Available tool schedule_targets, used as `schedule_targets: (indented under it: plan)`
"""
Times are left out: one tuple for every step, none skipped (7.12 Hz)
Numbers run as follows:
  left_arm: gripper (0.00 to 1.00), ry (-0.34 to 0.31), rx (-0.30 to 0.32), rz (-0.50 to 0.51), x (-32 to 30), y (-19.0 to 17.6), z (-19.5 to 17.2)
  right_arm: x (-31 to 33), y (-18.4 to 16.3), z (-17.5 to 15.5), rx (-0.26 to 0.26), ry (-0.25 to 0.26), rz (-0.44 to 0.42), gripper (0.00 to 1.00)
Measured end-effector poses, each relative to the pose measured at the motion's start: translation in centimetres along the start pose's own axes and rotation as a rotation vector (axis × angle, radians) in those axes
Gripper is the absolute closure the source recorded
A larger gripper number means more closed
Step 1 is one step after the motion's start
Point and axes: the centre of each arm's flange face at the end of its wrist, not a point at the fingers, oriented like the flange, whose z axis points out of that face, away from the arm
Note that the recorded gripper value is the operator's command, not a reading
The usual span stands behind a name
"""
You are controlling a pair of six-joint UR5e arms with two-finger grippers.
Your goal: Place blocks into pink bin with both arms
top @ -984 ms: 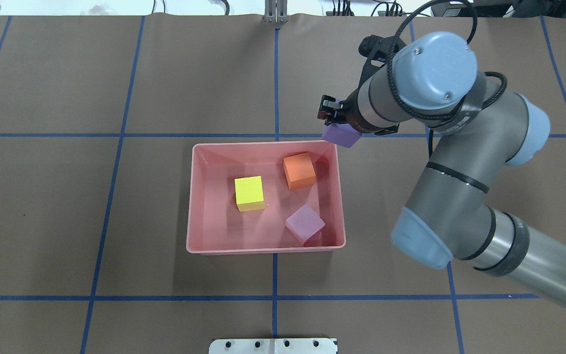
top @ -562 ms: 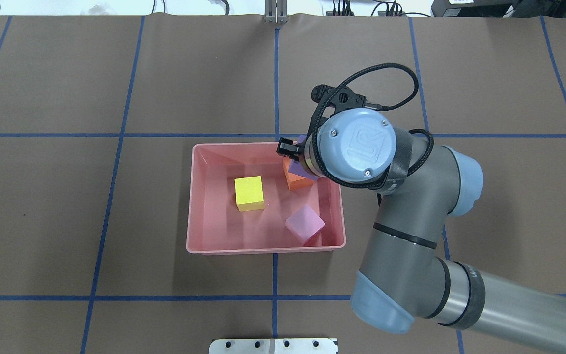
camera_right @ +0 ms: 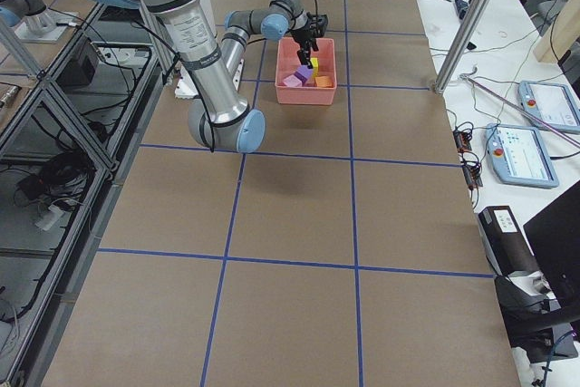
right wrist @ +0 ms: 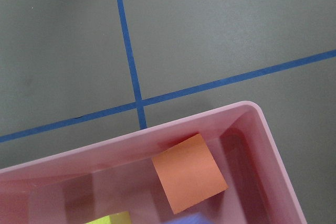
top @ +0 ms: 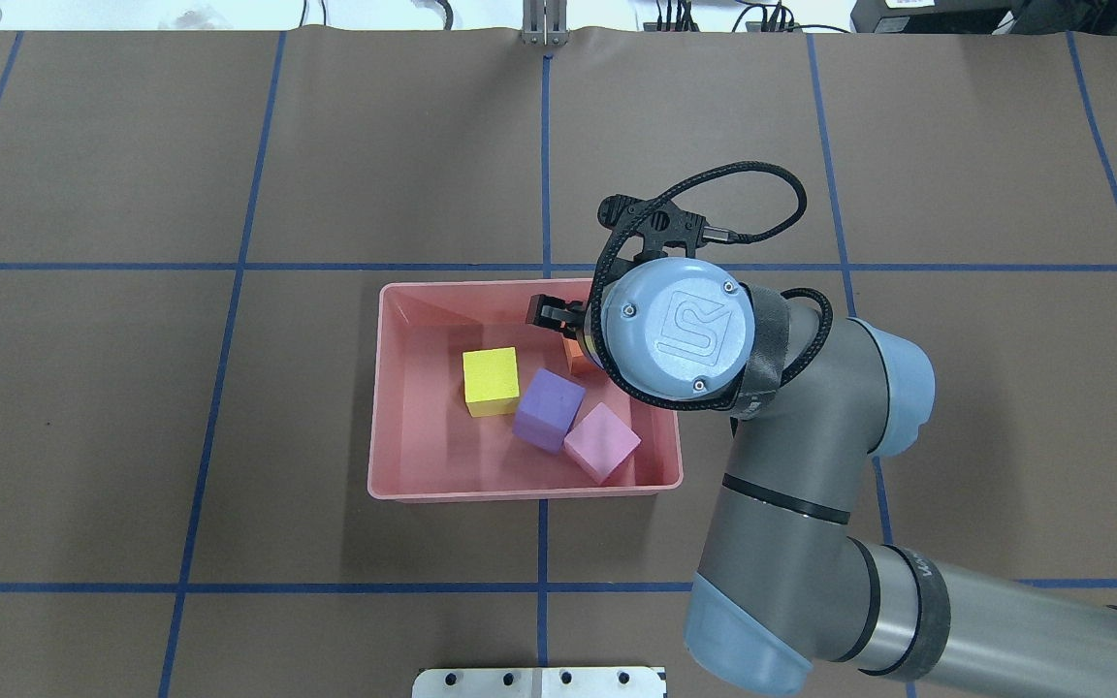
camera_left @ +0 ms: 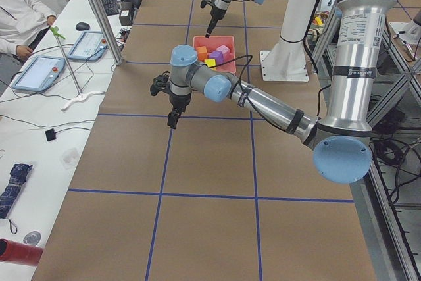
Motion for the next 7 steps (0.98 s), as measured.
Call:
schedule_targets:
  plan:
    - [0.00,-0.002,-0.008,-0.006,-0.3,0.0,0.4,0.9,-2.2,-0.4,-0.003,0.016,-0.035,0.00]
    - [0.00,-0.004,-0.014,-0.010,-0.5,0.1,0.7,2.6,-6.0,-1.0,-0.021,0.028,-0.065,0.00]
    - [0.00,-0.006,-0.018,-0.014,-0.7,0.2,0.8,5.2,-10.8,-1.8,-0.050,0.034,-0.104,0.00]
    - [0.00,-0.009,-0.028,-0.022,-1.0,0.3,1.2,8.7,-15.4,-2.6,-0.081,0.040,-0.154,0.00]
    - [0.00,-0.018,-0.045,-0.040,-2.0,0.5,1.9,13.5,-19.8,-3.1,-0.113,0.053,-0.225,0.00]
    - [0.00,-0.020,-0.061,-0.063,-3.3,0.9,2.4,18.5,-23.1,-3.1,-0.142,0.073,-0.299,0.00]
    - [0.00,0.003,-0.075,-0.094,-5.0,1.8,2.3,23.4,-25.8,-3.0,-0.173,0.089,-0.360,0.00]
